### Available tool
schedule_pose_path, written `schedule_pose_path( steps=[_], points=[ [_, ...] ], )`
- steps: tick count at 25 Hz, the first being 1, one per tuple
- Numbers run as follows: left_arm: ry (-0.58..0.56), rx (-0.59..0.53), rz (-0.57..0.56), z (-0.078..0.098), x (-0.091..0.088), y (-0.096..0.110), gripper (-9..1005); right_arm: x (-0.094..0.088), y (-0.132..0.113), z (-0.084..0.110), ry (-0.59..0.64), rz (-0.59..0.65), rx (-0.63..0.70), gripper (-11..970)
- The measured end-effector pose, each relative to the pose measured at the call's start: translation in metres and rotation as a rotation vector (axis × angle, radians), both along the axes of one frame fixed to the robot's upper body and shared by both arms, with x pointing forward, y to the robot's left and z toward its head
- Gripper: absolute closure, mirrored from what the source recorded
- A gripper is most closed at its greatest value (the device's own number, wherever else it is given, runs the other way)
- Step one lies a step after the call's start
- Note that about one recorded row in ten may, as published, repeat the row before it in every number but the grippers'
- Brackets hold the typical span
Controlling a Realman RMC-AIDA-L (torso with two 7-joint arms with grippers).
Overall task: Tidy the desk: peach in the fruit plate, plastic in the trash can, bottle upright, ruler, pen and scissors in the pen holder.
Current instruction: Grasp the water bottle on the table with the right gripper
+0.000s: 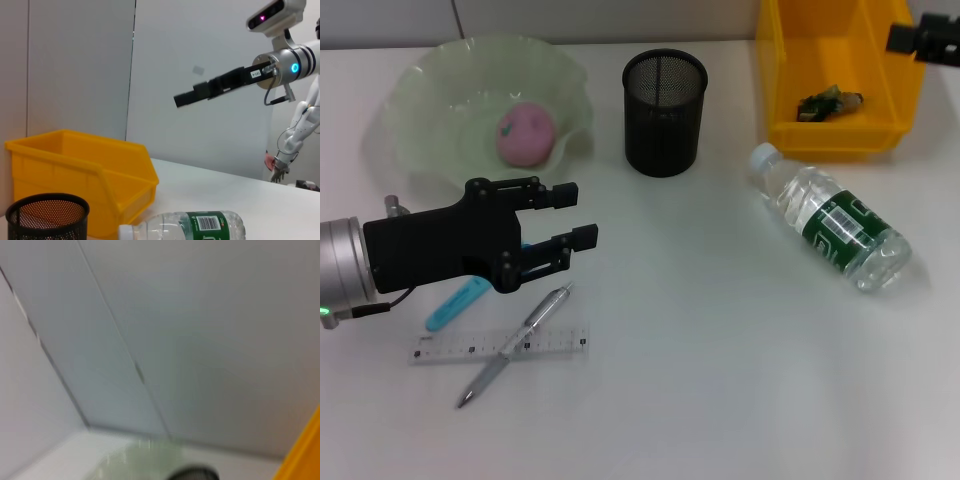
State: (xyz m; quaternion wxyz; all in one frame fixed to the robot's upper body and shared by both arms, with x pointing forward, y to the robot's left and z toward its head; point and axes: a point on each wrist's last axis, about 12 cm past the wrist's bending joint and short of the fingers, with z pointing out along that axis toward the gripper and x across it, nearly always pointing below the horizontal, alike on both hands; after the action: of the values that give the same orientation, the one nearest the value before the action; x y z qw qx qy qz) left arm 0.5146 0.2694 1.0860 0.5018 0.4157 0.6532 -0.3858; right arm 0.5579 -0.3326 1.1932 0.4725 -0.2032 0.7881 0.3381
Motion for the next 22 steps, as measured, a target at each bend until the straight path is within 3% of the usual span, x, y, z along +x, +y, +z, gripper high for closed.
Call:
schedule_pose_path(
  steps=[10, 22],
  points=[
    [0.006, -0.006, -0.005, -0.002, -0.004, 0.0, 480, 0.015, 0.013, 0.033, 0.236, 0.085, -0.201, 217],
    [0.008, -0.007, -0.006, -0.002, -0.004, 0.0, 479, 0.028, 0.026, 0.053, 0.355, 0.092, -0.318, 216]
  ],
)
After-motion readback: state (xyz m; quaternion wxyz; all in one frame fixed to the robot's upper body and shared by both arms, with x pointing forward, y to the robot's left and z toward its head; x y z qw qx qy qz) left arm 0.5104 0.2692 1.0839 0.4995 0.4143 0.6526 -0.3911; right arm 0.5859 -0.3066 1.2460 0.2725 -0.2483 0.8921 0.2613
